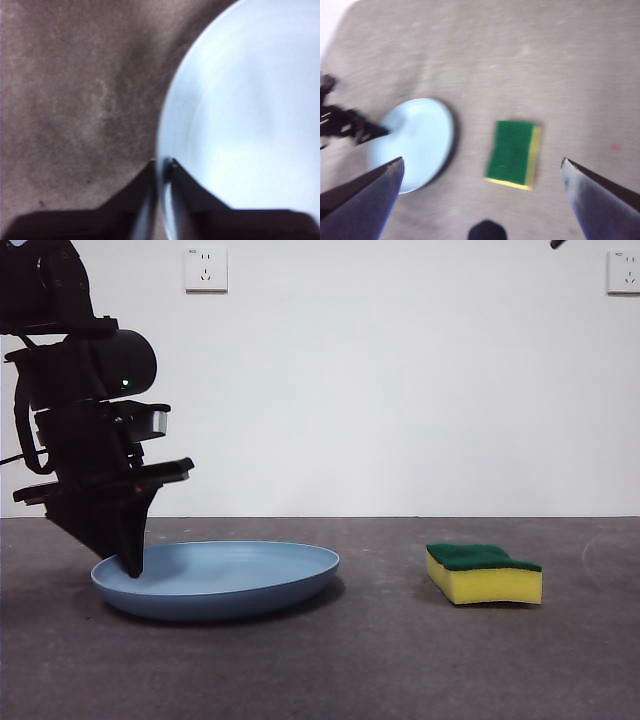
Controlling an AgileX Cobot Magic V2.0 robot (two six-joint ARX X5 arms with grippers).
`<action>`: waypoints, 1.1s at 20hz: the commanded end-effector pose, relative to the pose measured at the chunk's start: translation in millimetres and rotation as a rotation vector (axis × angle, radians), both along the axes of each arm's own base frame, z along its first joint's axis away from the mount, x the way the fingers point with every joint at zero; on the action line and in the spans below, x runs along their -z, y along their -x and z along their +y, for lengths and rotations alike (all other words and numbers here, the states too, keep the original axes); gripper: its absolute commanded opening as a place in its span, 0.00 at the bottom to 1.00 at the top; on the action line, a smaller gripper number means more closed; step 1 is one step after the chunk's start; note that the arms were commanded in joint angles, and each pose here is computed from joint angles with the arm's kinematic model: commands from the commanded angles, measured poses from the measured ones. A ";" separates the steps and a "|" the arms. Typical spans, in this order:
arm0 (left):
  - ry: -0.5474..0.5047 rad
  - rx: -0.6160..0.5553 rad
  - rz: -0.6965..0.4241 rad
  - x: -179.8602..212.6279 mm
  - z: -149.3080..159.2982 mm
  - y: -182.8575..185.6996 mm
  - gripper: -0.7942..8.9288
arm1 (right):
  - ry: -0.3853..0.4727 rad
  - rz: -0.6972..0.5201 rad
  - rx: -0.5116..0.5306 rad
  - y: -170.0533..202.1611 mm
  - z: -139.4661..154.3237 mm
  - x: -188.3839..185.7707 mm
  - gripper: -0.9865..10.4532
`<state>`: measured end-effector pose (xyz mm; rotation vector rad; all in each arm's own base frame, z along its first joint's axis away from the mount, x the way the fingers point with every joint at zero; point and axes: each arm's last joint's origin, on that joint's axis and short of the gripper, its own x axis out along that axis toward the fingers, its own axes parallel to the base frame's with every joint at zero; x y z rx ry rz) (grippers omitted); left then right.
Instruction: Pick up the plate,pick up the cloth,clean the plate with the cloth
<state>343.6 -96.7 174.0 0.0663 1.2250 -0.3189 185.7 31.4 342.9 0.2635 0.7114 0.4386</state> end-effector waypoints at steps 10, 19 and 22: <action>-0.009 0.061 -0.106 -67.5 3.5 15.7 0.07 | 0.136 0.166 -0.144 -48.8 58.6 47.6 0.55; 0.016 0.090 -0.295 -163.5 7.8 31.0 0.07 | 0.321 0.356 -0.151 -102.3 99.8 107.1 0.43; 0.024 0.092 -0.336 -179.9 9.1 36.0 0.07 | 0.389 0.412 -0.124 -113.5 103.0 132.9 0.43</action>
